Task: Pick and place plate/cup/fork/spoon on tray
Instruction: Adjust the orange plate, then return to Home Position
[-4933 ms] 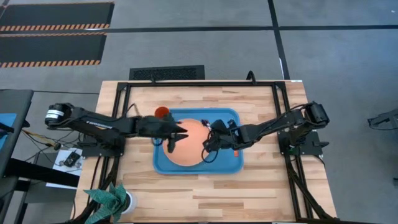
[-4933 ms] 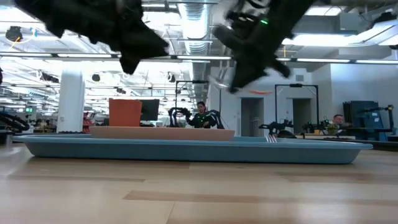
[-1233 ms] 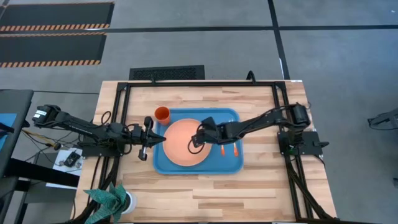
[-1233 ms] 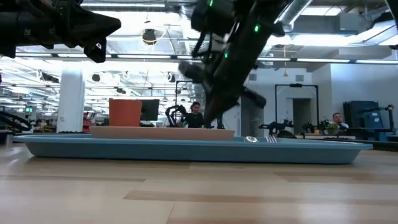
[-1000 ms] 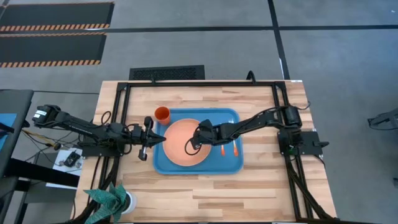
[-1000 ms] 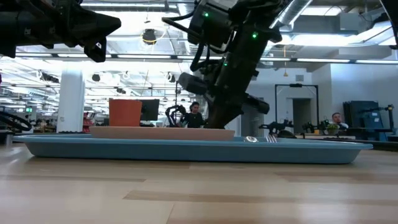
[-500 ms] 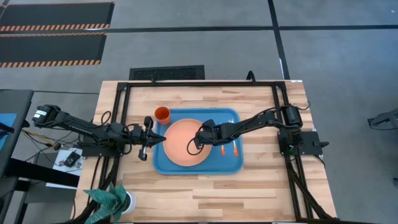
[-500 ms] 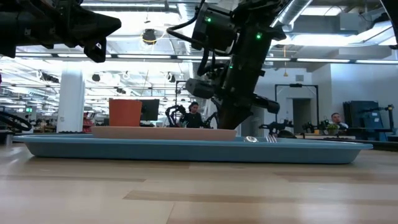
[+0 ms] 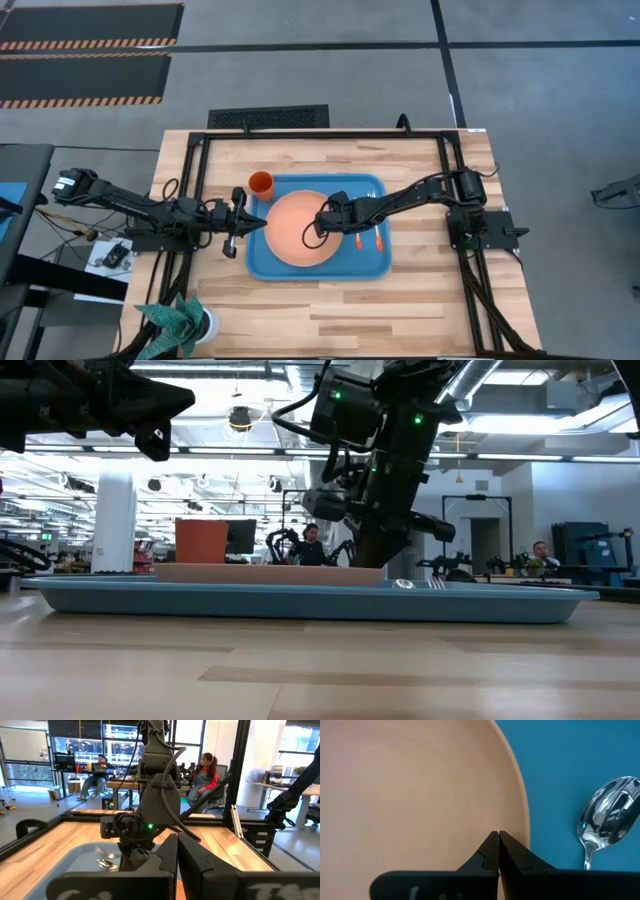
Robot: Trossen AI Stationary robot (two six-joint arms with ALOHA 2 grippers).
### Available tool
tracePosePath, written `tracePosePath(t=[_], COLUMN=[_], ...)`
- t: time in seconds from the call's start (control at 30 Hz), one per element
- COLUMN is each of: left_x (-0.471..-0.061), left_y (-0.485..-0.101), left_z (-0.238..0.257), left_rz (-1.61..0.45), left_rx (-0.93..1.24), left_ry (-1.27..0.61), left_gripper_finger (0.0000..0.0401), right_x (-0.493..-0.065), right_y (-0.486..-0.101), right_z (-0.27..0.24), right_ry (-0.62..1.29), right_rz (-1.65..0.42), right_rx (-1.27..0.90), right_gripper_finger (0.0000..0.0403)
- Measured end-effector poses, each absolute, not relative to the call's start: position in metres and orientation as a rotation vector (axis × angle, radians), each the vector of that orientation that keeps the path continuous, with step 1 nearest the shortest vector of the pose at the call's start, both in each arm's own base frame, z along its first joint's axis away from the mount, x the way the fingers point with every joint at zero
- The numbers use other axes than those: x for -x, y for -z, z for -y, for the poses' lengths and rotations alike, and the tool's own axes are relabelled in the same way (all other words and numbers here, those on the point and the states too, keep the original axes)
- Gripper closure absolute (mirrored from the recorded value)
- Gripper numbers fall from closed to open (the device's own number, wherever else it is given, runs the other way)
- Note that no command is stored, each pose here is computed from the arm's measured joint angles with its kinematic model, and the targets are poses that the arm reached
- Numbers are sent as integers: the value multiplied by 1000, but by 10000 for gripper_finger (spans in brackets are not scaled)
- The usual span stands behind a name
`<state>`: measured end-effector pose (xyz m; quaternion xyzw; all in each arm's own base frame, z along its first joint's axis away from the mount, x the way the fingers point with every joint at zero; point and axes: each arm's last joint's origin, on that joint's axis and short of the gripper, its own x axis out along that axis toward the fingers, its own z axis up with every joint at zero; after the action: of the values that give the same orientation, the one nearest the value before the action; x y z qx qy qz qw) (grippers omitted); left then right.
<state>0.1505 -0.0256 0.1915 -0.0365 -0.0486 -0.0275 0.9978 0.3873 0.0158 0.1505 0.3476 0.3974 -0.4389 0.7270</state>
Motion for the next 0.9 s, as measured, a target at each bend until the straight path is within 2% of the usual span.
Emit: tracePosePath(t=[0.23,0.47,0.7,0.8,0.9], left_x=[-151,-151,-150,-150,-150], left_y=[-192,-191,-192,-192,-192], left_z=[26,26,28,28,28], left_rz=[97,93,98,99,102], left_rx=[90,90,52,29,-10], left_ry=[56,56,122,123,137], left_gripper_finger=[401,401,401,401,401], right_x=[-386,-381,-372,-370,-363], right_y=[-153,-180,-213,-222,-222], right_z=[-16,-15,-17,-21,-17], right_ry=[976,910,621,402,212], right_rz=[-872,-837,-903,-814,-674], right_rx=[-745,-658,-299,-139,-89], right_gripper_finger=[381,374,396,395,393])
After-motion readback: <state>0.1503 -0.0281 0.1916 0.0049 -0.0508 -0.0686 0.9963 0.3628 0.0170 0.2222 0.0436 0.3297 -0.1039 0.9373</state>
